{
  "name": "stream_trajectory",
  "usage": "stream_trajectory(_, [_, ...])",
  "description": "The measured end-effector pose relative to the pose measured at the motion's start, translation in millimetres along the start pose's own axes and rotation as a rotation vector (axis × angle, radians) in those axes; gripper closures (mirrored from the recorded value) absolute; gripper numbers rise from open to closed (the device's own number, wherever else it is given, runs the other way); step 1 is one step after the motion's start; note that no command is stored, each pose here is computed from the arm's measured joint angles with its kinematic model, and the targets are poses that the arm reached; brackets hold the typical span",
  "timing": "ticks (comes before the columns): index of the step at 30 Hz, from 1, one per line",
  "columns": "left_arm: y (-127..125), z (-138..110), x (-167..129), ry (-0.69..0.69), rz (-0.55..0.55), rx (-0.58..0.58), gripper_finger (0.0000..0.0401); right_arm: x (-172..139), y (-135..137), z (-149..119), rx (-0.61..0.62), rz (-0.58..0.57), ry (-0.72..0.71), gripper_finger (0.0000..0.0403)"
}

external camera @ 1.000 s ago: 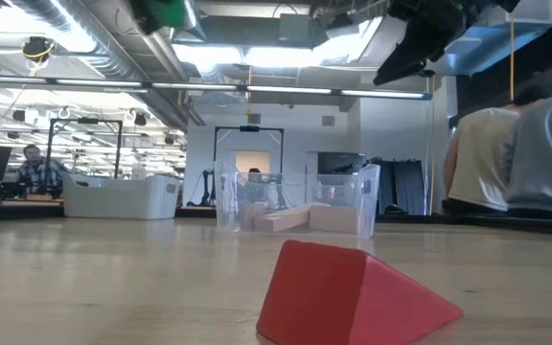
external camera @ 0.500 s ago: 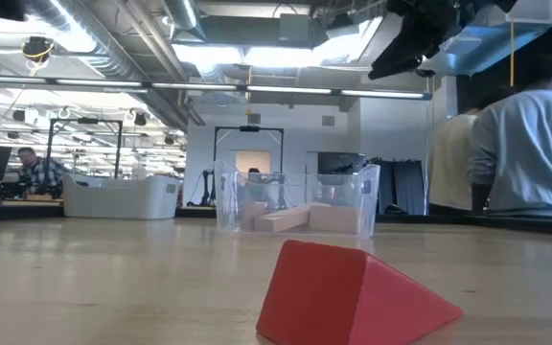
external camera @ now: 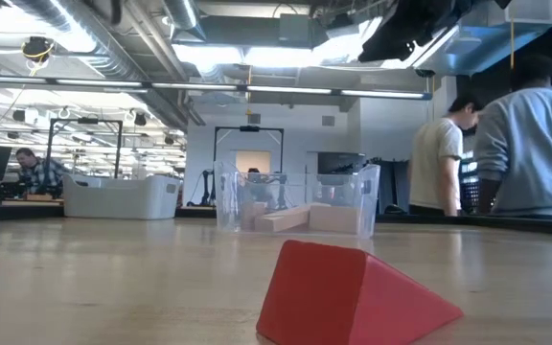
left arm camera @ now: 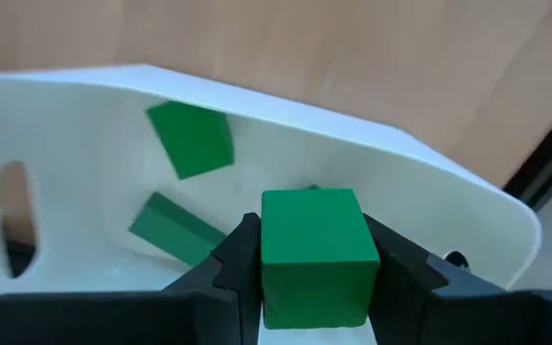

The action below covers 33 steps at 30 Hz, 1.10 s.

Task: Sort & place blocks by color
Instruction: Put the green block into the white bin, then put the red block into the gray bin

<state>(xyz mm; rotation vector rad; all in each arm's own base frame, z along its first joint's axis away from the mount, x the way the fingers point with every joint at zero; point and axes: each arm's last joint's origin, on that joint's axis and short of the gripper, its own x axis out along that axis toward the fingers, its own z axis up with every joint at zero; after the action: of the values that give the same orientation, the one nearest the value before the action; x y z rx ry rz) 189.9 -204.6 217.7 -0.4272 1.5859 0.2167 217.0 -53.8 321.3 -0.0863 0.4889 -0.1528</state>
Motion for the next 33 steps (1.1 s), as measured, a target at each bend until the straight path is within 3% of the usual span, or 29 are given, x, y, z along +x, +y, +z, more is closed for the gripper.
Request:
stream_trajectory(7, [-9, 5, 20, 0.036, 0.021, -0.007, 0.0276, 0, 0, 2, -0.001, -0.003, -0.019, 0.0178])
stream_trajectory(12, [-10, 6, 27, 0.046, 0.043, -0.011, 0.0239, 0, 0, 2, -0.001, -0.003, -0.019, 0.0178])
stream_trajectory(21, [-10, 8, 27, -0.016, 0.068, 0.047, 0.0227, 0, 0, 2, 0.002, -0.002, -0.018, 0.0178])
stream_trajectory(28, [-8, 11, 25, -0.022, 0.063, -0.056, 0.0224, 0, 0, 2, 0.003, -0.001, -0.018, 0.0178])
stream_trajectory(33, [-1, 16, 6, -0.052, 0.001, -0.107, 0.0223, 0, 0, 2, 0.064, 0.000, -0.018, 0.0178])
